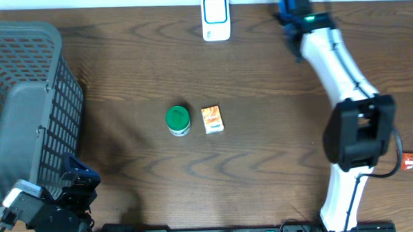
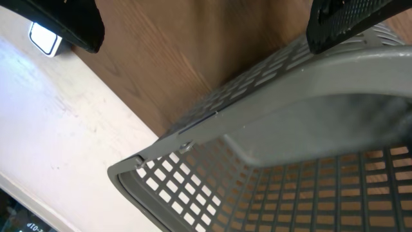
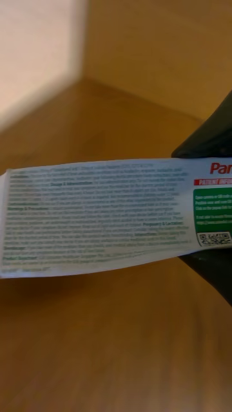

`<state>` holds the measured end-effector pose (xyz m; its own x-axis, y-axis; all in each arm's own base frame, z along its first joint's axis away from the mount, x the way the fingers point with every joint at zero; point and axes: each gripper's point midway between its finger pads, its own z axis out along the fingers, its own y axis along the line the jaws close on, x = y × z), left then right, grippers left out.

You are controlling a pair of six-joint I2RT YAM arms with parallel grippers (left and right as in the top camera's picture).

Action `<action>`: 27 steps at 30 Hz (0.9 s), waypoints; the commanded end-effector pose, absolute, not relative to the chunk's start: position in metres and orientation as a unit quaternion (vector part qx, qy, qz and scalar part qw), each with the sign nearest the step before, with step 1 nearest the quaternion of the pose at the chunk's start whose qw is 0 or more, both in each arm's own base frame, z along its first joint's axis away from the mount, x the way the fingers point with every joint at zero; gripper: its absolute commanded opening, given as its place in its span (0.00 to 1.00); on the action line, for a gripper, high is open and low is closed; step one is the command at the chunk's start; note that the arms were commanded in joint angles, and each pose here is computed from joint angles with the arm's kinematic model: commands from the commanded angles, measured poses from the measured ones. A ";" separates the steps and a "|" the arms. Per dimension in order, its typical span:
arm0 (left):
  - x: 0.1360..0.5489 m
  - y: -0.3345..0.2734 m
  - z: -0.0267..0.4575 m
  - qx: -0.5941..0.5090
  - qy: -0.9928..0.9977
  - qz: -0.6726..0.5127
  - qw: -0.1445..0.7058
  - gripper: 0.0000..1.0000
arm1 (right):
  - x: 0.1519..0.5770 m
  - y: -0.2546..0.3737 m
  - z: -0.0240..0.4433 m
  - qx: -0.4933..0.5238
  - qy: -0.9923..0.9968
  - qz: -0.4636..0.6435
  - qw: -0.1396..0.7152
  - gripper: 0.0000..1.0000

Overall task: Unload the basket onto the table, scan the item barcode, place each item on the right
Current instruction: 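Carry the Panadol box to the right side and release it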

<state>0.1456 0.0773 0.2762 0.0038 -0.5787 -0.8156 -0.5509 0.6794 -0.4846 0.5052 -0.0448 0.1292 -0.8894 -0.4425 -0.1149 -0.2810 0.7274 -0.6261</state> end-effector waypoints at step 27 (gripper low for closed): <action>0.145 0.079 0.276 -0.403 0.703 -0.009 0.586 0.98 | 0.388 -0.183 0.145 0.183 0.965 0.088 0.167 0.99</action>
<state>0.1456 0.0773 0.2761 0.0035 -0.5790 -0.8153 -0.5508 0.6794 -0.4848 0.3418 -0.2285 0.0591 -0.9066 0.4197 -0.0440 0.4195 0.9076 0.0157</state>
